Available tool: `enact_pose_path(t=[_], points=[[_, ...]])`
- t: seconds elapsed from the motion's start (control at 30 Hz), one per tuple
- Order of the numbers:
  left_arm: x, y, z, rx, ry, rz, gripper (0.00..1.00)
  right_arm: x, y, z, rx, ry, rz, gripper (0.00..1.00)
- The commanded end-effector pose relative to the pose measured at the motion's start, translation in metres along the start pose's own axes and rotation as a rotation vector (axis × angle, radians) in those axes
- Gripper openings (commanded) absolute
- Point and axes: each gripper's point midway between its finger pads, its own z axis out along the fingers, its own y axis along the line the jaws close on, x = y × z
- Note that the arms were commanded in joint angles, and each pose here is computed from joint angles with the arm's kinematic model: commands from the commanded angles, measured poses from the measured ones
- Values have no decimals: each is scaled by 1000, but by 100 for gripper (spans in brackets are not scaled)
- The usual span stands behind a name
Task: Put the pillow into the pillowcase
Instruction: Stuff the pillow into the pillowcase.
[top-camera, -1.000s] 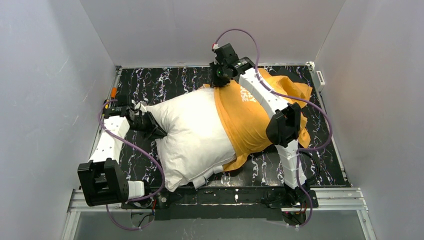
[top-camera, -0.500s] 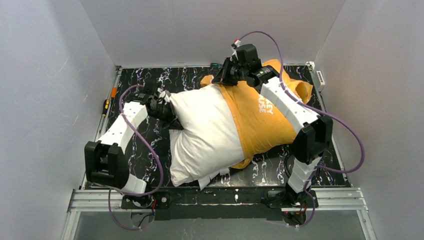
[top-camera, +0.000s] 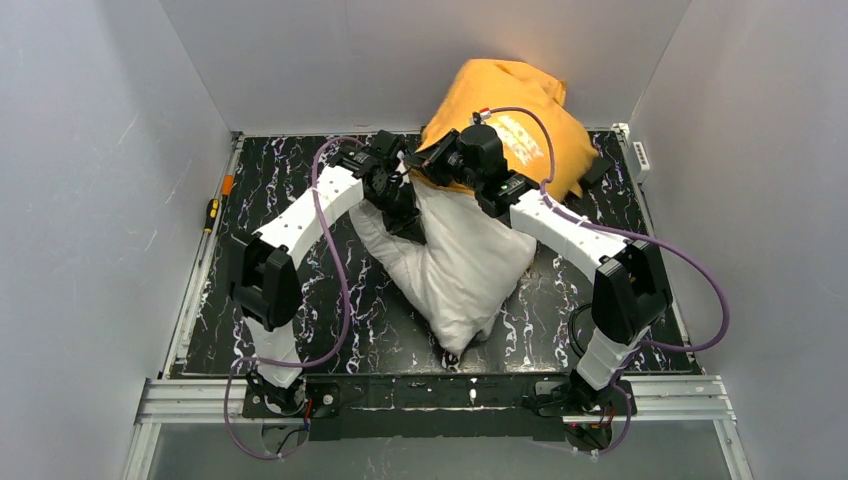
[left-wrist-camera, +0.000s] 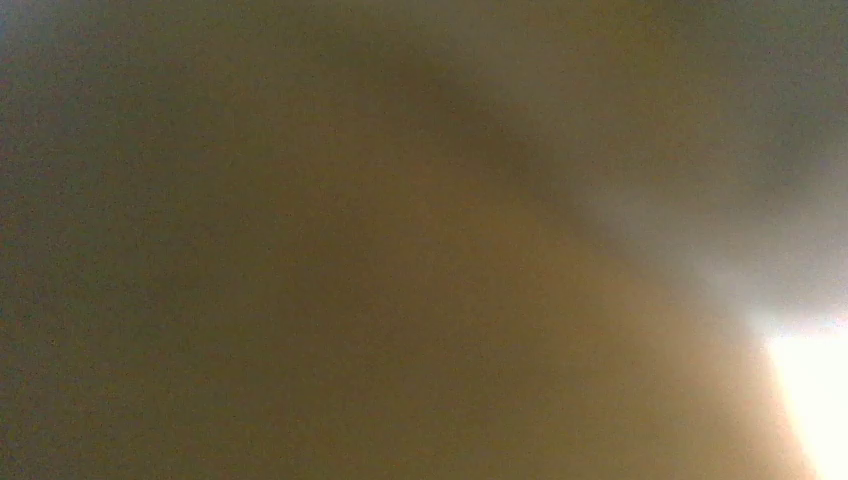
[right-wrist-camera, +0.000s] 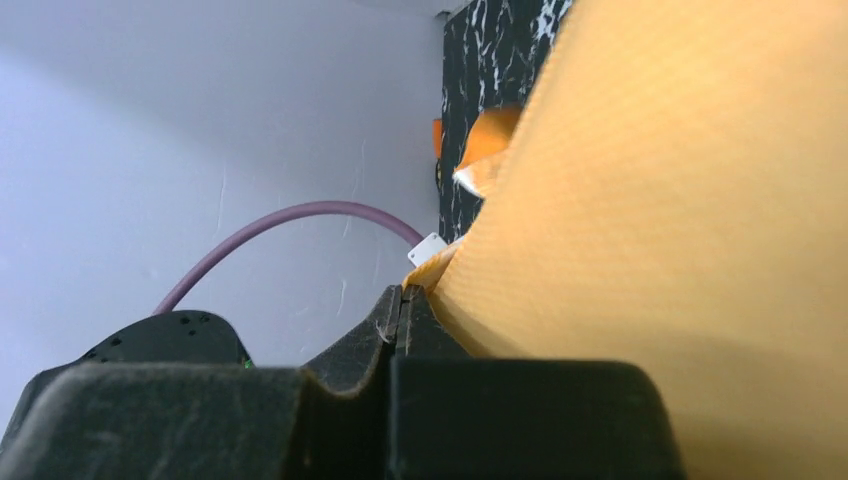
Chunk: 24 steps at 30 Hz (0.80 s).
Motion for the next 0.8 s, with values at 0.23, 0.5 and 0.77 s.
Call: enact_pose_path(t=[0.23,0.5,0.77], points=[[0,-50,-22,250,-91,170,0,58,117,-70,-297,214,-93,20],[28,-25,-33,242,-86,128,0,2,57,-91,13,149,-462,87],[48,-12,-39,256,-92,85,0,-78,-26,-117,420,82,-728,98]])
